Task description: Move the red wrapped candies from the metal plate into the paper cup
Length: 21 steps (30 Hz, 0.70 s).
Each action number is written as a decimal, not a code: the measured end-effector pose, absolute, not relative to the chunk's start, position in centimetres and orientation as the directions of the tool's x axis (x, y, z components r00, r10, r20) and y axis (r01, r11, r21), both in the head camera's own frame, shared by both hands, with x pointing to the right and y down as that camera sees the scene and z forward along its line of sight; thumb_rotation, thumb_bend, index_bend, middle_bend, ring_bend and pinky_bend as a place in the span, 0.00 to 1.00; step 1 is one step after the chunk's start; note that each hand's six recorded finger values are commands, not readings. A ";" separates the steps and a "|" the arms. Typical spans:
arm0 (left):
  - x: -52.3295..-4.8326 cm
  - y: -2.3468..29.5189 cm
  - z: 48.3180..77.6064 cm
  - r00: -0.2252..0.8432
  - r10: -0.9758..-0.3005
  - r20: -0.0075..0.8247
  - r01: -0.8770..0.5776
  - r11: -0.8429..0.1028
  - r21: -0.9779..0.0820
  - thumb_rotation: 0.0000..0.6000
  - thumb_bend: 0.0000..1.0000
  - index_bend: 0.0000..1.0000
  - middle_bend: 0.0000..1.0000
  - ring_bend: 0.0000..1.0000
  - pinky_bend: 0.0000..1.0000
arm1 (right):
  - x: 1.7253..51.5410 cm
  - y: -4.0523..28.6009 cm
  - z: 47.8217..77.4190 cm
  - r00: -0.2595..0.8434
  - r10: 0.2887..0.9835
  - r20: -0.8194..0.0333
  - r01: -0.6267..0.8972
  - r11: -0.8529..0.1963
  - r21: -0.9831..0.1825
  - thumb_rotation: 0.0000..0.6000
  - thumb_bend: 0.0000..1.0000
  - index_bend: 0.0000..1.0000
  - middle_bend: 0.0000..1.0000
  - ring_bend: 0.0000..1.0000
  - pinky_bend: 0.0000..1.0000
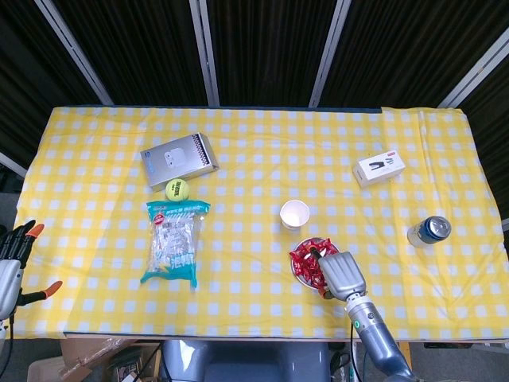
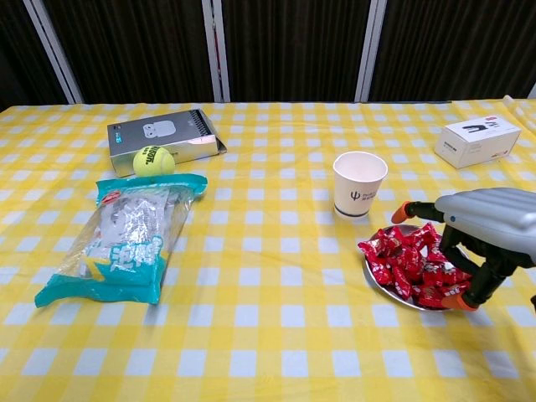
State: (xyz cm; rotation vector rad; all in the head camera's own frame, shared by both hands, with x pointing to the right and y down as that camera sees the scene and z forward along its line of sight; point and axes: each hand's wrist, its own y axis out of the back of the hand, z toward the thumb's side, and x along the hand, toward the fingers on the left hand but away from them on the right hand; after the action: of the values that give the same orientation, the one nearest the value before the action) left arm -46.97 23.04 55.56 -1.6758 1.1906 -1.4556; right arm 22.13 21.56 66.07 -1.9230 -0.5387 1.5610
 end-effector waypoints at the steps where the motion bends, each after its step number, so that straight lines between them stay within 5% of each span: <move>1: -47.0 23.1 55.6 -0.010 -0.907 0.421 -0.232 -0.408 -0.883 1.00 0.04 0.00 0.00 0.00 0.00 | 22.1 21.6 66.3 0.224 0.643 -0.732 -0.055 -0.742 -0.668 1.00 0.25 0.18 0.81 0.92 1.00; 21: -46.8 23.1 55.8 -0.013 -0.907 0.421 -0.216 -0.409 -0.887 1.00 0.04 0.00 0.00 0.00 0.00 | 21.4 20.8 68.4 0.213 0.628 -0.748 0.087 -0.775 -0.626 1.00 0.26 0.27 0.81 0.92 1.00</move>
State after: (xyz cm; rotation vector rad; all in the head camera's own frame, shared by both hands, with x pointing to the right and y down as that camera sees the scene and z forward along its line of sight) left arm -46.76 23.13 55.75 -1.6623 1.1765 -1.4648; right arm 21.42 20.81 68.39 -2.0403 -0.6607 1.5906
